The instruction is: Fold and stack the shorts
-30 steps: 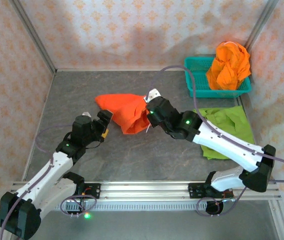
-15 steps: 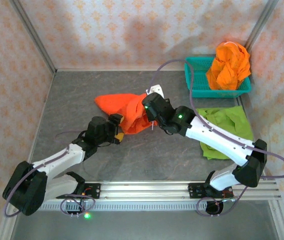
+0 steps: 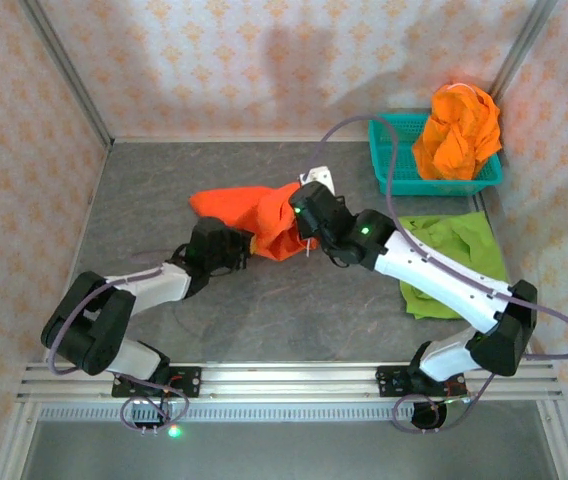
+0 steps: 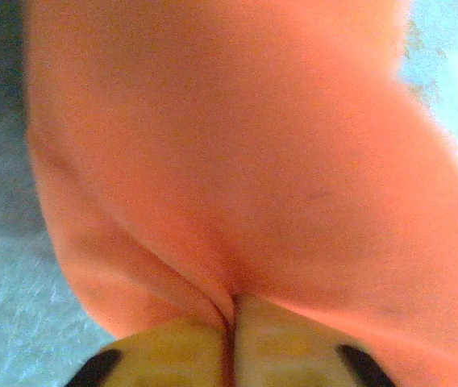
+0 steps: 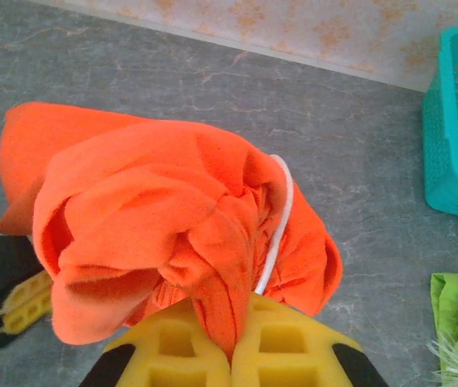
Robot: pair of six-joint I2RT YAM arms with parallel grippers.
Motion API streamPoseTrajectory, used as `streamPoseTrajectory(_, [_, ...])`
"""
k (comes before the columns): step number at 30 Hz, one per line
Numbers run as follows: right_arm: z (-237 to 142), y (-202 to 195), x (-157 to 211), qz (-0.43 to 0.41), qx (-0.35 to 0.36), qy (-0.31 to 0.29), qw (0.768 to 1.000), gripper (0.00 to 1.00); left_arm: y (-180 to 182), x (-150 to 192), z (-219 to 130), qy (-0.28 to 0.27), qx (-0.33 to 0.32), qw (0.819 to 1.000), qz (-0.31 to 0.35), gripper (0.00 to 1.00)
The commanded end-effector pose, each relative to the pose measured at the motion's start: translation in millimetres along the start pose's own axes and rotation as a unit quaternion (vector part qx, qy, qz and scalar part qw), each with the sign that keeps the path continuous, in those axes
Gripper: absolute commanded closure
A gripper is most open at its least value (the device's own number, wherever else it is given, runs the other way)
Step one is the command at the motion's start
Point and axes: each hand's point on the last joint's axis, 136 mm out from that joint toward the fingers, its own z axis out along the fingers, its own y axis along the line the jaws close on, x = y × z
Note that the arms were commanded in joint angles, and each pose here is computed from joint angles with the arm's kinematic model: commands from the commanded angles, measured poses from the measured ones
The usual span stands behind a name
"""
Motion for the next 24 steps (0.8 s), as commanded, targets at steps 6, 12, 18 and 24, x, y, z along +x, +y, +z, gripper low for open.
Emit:
streamPoseTrajectory(6, [3, -56, -35, 0.032, 0.017, -0.027, 0.999, 1.00, -112, -41, -49, -0.102, -0.019, 0.962, 0.252, 1.00])
streamPoseTrajectory(12, [24, -91, -120, 0.055, 0.022, -0.075, 0.995, 1.00, -224, -70, -96, -0.206, -0.078, 0.873, 0.436, 1.00])
streamPoseTrajectory(18, [8, -111, -215, 0.085, 0.000, -0.163, 0.983, 1.00, -309, -76, -144, -0.287, -0.102, 0.786, 0.538, 1.00])
streamPoseTrajectory(24, [-14, -108, -219, 0.052, -0.023, -0.203, 0.977, 1.00, -300, -58, -185, -0.309, -0.077, 0.752, 0.578, 1.00])
